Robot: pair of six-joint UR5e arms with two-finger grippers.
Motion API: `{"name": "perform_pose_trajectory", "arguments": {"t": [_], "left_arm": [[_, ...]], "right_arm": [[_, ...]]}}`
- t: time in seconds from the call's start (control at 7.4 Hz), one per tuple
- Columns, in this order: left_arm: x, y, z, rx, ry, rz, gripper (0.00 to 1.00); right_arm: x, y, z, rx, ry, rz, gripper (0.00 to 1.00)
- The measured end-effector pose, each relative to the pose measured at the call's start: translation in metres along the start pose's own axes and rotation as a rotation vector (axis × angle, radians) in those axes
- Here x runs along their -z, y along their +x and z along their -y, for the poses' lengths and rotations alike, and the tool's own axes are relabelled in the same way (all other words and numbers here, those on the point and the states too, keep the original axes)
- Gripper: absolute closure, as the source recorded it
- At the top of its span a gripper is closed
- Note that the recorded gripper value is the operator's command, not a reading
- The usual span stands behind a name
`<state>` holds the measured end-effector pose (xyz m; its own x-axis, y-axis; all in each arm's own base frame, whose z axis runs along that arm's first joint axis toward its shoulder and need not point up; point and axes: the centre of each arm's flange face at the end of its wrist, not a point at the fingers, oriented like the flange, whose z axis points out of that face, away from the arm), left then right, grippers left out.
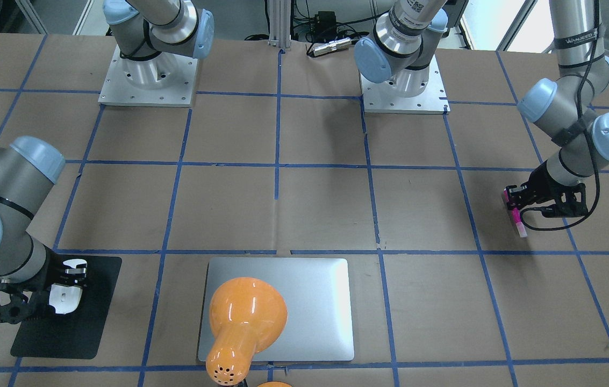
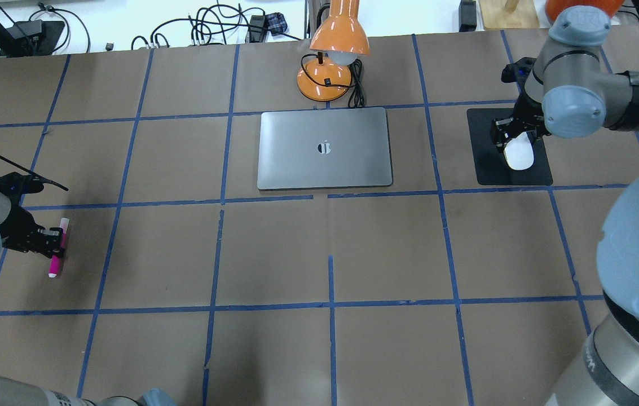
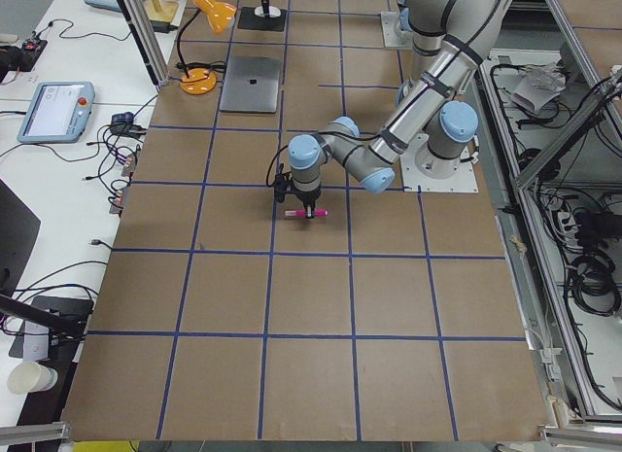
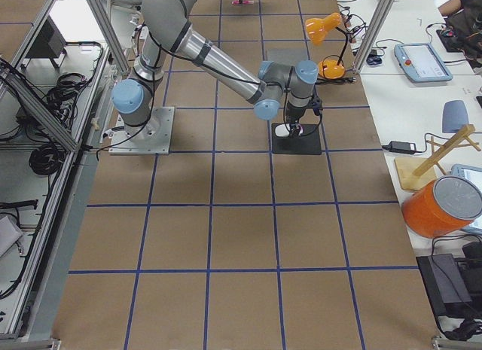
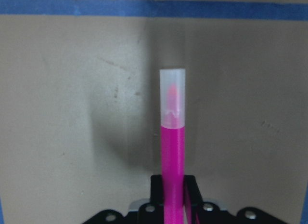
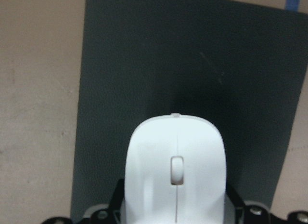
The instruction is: Place pen and mouse around notebook
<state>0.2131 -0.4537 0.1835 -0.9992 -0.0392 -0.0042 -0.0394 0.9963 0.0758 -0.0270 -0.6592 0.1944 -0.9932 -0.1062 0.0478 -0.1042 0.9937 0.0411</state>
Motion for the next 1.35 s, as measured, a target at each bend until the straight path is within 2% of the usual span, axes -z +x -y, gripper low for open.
{"name": "perform_pose_trajectory", "arguments": {"t": [0.14,0.27,0.54,0.81,1.22,1.35], "left_arm": [[0.005,0.003,0.001,0.037,0.007,0.005,1.00],[0.014,0.019,0.005,0.110,0.016,0.008,1.00],[0.036,0.089,0.019,0.284,0.032,-0.002,1.00],[0.053,0.170,0.030,0.509,0.059,-0.047,1.00],[0.069,0.300,0.043,0.821,0.083,-0.085,1.00],[0.072,0.345,0.040,0.912,0.089,-0.097,1.00]], "right_arm": [[-0.008,0.001,0.005,-0.009,-0.005,0.003,0.53],[-0.013,0.004,0.006,-0.026,-0.013,0.007,0.01],[-0.019,0.011,0.003,-0.059,-0.026,0.007,0.00],[-0.005,0.016,0.002,-0.072,-0.022,-0.004,0.00],[0.079,-0.009,-0.016,-0.047,-0.001,-0.003,0.00],[0.096,-0.030,-0.022,-0.018,-0.014,0.000,0.00]]}}
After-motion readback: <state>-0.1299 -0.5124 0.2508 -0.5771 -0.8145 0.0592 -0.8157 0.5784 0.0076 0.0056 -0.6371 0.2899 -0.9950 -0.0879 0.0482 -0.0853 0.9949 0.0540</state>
